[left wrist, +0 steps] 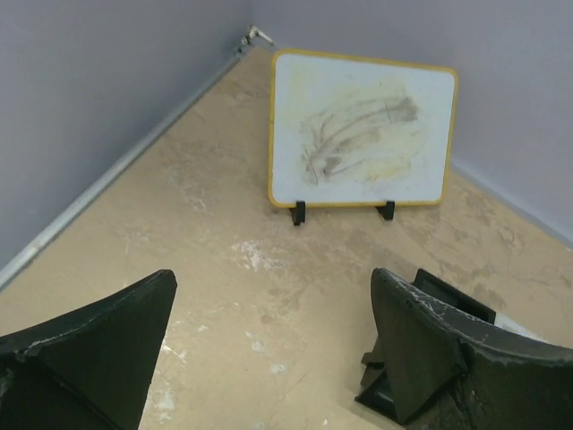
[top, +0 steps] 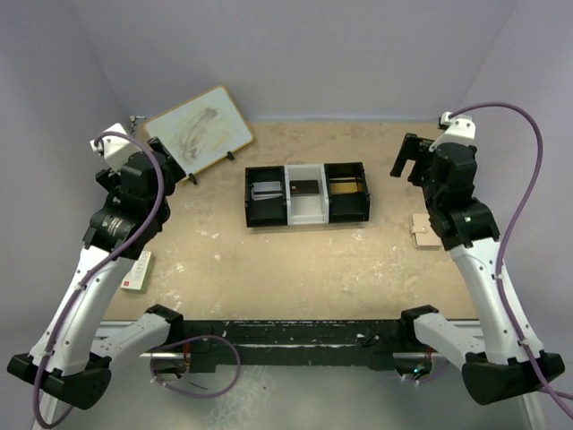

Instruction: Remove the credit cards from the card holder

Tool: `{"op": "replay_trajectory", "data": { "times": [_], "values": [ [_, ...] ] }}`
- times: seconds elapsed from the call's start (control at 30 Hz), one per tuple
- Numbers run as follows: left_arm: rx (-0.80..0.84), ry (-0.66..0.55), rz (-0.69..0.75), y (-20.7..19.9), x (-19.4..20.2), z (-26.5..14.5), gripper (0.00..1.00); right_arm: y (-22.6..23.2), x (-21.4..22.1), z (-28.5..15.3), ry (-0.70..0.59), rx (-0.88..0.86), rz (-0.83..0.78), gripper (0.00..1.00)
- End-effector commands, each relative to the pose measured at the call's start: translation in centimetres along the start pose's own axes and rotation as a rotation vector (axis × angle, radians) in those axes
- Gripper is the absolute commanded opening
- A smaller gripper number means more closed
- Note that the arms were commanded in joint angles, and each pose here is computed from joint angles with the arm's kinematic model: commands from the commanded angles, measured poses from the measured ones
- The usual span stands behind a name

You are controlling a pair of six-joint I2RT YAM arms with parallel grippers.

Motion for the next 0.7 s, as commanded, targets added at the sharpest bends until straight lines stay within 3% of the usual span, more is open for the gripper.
{"op": "replay_trajectory", "data": {
  "times": [0.0, 0.1, 0.37, 0.67],
  "values": [
    [0.199, 0.084, -0.092, -2.8, 2.1, 2.0, 0.87, -1.7, 3.4, 2.9, 0.108, 0.078, 0.076, 1.00],
    [0.308, 0.162, -0.150, -4.5, 4.6, 3.3, 0.85, -3.4, 6.1, 4.8, 0.190, 0.128, 0.131, 1.00],
    [0.455, 0.375, 0.011, -8.1, 11.8, 2.6, 0.83, -9.7, 13.5, 9.0, 0.414, 0.286, 0.287, 0.97],
    [0.435, 0.392, 0.109, -6.8, 14.0, 1.5, 0.83, -12.8, 18.6, 10.9, 0.541, 0.399, 0.372, 0.95]
  ]
}}
Point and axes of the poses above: each gripper's point midway between its finger pads, its own z axis out along the fingers, its own y axis along the line the jaws close on, x = y × z, the point moved 5 cm from there along -z, back along the fingers, and after that the axes turned 7 degrees about z, right-handed, at the moved point
